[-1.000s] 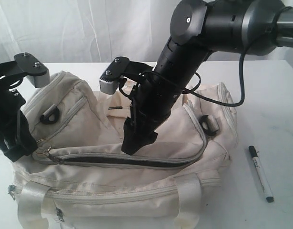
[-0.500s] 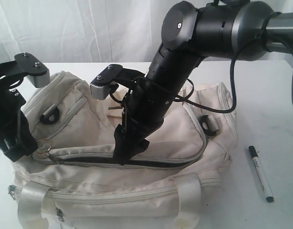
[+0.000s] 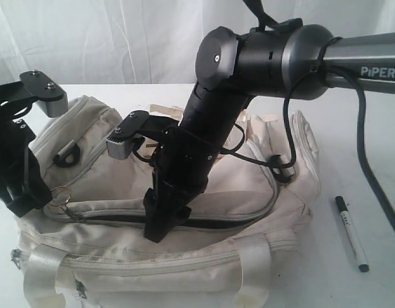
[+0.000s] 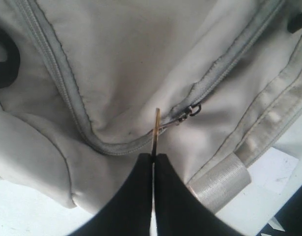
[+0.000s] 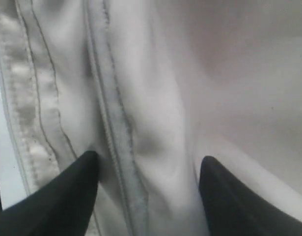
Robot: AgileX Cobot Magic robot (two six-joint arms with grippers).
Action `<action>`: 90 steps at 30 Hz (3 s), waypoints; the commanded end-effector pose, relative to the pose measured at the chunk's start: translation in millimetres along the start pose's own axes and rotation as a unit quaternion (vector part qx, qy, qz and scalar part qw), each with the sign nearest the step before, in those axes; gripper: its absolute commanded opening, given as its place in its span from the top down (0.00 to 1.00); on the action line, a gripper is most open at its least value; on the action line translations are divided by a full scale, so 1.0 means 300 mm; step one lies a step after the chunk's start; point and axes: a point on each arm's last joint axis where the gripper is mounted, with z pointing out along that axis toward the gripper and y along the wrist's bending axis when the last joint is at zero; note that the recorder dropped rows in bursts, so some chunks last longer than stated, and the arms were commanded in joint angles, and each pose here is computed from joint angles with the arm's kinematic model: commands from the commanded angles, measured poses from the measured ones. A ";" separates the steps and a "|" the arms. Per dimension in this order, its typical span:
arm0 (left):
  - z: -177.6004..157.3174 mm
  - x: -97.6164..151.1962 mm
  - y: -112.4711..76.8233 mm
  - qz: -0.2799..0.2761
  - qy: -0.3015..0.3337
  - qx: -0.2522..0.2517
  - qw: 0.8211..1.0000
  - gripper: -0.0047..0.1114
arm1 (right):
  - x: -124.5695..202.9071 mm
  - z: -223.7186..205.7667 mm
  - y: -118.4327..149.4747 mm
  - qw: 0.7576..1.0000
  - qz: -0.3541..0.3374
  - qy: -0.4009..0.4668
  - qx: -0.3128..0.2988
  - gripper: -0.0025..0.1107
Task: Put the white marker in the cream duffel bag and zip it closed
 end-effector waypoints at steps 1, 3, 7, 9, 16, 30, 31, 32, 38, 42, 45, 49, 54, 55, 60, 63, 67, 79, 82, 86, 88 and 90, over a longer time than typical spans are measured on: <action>-0.004 0.008 -0.007 -0.007 -0.001 0.008 1.000 0.96 | -0.004 0.005 0.003 1.000 -0.014 0.003 0.000 0.60; -0.004 0.008 -0.007 -0.007 -0.001 0.008 1.000 0.96 | 0.001 0.003 0.003 1.000 -0.018 0.011 0.001 0.72; -0.004 0.008 -0.007 -0.007 -0.001 0.008 1.000 0.96 | 0.008 -0.014 0.004 0.999 -0.028 0.022 0.015 0.98; -0.004 0.007 -0.006 -0.007 -0.003 0.006 1.000 0.96 | 0.006 -0.026 0.006 0.999 -0.032 0.018 0.025 0.98; -0.004 -0.006 0.003 -0.017 -0.025 -0.007 1.000 0.96 | -0.004 -0.078 0.020 0.998 -0.039 -0.003 0.053 0.98; -0.009 0.022 0.052 -0.054 0.017 -0.091 0.994 0.96 | 0.013 -0.085 0.003 0.996 -0.032 0.025 0.084 0.98; -0.010 0.025 0.058 -0.058 0.021 -0.101 0.993 0.96 | 0.013 -0.085 0.003 0.996 -0.032 0.025 0.084 0.98; -0.011 0.027 0.064 -0.059 0.024 -0.110 0.992 0.96 | 0.013 -0.085 0.003 0.996 -0.032 0.025 0.084 0.98; -0.017 0.017 0.087 -0.062 0.004 -0.149 0.987 0.96 | 0.014 -0.085 0.004 0.996 -0.032 0.027 0.082 0.98; -0.026 0.013 0.113 -0.091 -0.010 -0.193 0.977 0.96 | 0.019 -0.084 0.009 0.996 -0.031 0.034 0.075 0.98; -0.038 0.024 0.137 -0.119 -0.003 -0.238 0.964 0.96 | 0.023 -0.084 0.011 0.996 -0.030 0.041 0.071 0.98; -0.045 0.036 0.149 -0.123 0.012 -0.261 0.957 0.96 | 0.028 -0.086 0.003 0.995 -0.017 0.049 0.084 0.98; -0.048 0.030 0.155 -0.115 0.004 -0.271 0.956 0.96 | 0.030 -0.087 -0.004 0.994 -0.017 0.052 0.096 0.98; -0.048 0.027 0.156 -0.114 -0.001 -0.272 0.956 0.96 | 0.029 -0.087 -0.005 0.994 -0.015 0.050 0.097 0.98; -0.049 0.022 0.157 -0.133 -0.016 -0.273 0.953 0.96 | 0.026 -0.088 -0.007 0.994 -0.009 0.045 0.102 0.98; -0.046 0.021 0.152 -0.146 -0.019 -0.263 0.953 0.94 | 0.026 -0.088 -0.007 0.994 -0.009 0.045 0.102 0.98; -0.036 0.016 0.135 -0.159 -0.027 -0.231 0.960 0.82 | 0.026 -0.088 -0.007 0.994 -0.009 0.045 0.102 0.98; -0.145 -0.045 0.135 -0.144 -0.151 -0.259 0.943 0.44 | 0.025 -0.088 -0.007 0.994 0.001 0.042 0.102 0.98; -0.235 -0.044 0.101 -0.163 -0.237 -0.256 0.923 0.45 | 0.025 -0.088 -0.007 0.994 0.011 0.041 0.102 0.98; -0.312 -0.010 0.062 -0.164 -0.278 -0.259 0.910 0.76 | 0.025 -0.088 -0.007 0.994 0.019 0.040 0.103 0.98; -0.335 0.005 0.050 -0.153 -0.284 -0.265 0.909 0.94 | 0.024 -0.088 -0.008 0.994 0.018 0.038 0.104 0.98; -0.356 0.031 0.034 -0.134 -0.273 -0.274 0.912 0.96 | 0.022 -0.088 -0.010 0.993 0.018 0.035 0.107 0.98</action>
